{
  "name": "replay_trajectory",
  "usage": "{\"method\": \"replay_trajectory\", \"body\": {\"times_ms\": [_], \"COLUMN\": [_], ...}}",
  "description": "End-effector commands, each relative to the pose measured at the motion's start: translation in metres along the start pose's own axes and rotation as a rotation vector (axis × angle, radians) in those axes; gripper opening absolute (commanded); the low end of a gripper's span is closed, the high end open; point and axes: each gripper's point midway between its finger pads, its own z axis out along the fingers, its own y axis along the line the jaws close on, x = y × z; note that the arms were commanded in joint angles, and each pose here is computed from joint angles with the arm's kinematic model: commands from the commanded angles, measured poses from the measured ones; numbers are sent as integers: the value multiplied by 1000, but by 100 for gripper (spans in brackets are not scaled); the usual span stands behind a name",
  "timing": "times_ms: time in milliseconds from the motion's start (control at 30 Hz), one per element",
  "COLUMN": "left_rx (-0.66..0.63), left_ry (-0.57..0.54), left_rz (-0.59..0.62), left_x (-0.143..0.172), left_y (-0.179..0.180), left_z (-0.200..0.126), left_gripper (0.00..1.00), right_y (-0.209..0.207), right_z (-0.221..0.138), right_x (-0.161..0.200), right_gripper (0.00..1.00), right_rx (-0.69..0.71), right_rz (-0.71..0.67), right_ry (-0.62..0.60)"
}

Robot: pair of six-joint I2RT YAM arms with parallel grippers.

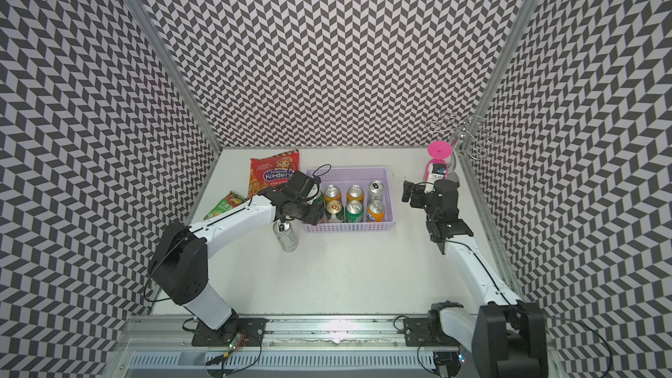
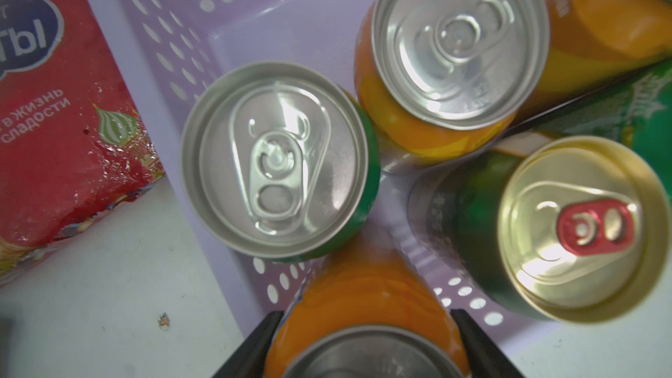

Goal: Take out the drinks from the basket
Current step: Pick up the drink from the basket, then place the drink at the center of the board.

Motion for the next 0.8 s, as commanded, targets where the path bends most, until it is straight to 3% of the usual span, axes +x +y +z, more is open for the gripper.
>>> {"method": "replay_trajectory", "body": {"times_ms": [0,467,767], "left_rx": [20,9,6], "left_ry": [-136,-227,-201], "left_rz": [-5,40,78], "left_x": [-36,-48,-21], "left_y": [-9,-36,-62], "left_z": [-46,-118,-125], "left_gripper": [57,56,56], "right_y": [2,3,5], "right_z": [-6,-6,-7], "right_x": [-16,-17,-18], "right_gripper": [100,100,100], "right_rx": [-8,-14,-23], "right_rz": [-6,-5,-2], "right_ry": [-65,-69,-71]}}
